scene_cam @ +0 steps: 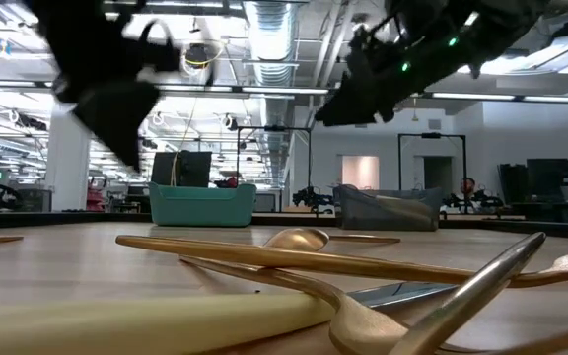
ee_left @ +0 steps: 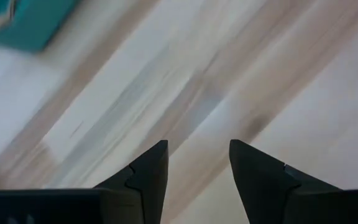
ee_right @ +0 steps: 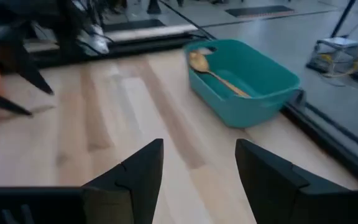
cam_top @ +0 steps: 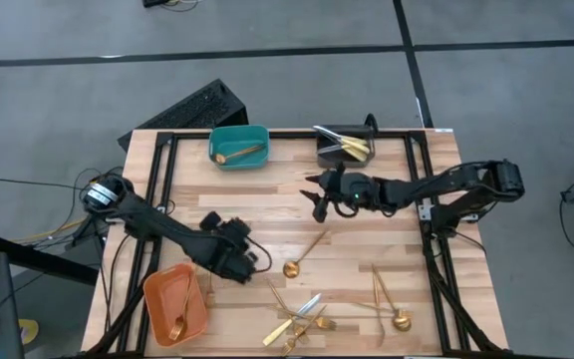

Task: Sort silverware by color (type)
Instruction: Adjust the black bin

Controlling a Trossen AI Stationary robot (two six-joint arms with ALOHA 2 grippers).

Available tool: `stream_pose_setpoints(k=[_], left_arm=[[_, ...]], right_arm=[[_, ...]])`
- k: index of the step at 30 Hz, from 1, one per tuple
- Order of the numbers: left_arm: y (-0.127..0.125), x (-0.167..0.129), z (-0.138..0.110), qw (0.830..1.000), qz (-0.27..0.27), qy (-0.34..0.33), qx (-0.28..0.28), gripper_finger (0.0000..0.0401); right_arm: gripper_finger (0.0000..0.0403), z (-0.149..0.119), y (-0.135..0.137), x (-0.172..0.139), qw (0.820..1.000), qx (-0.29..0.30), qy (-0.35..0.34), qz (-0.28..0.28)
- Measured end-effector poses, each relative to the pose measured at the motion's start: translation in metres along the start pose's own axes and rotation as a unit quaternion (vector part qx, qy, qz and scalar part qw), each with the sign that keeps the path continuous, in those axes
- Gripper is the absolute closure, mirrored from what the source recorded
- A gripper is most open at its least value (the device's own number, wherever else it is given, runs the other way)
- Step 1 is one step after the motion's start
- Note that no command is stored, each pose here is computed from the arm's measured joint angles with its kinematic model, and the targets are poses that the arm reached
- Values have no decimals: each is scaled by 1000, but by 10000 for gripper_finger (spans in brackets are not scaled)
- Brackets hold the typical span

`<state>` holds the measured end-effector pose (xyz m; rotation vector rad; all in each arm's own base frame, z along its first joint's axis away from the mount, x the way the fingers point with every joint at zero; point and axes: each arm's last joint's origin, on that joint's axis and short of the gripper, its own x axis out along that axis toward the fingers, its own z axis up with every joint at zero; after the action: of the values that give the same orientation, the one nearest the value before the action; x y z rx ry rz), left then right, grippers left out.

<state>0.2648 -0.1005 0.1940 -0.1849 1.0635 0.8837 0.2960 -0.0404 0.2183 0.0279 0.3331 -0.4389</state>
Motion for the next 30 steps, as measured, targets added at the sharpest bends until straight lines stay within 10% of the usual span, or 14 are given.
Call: stream_pose_setpoints(k=[15, 30], left_arm=[[92, 110, 9, 956, 86, 212, 184, 241], [185, 103, 46, 980, 24, 155, -120, 241]], right_arm=[[177, -20, -42, 25, 991, -109, 64, -35], [177, -27, -97, 28, 985, -78, 106, -114]])
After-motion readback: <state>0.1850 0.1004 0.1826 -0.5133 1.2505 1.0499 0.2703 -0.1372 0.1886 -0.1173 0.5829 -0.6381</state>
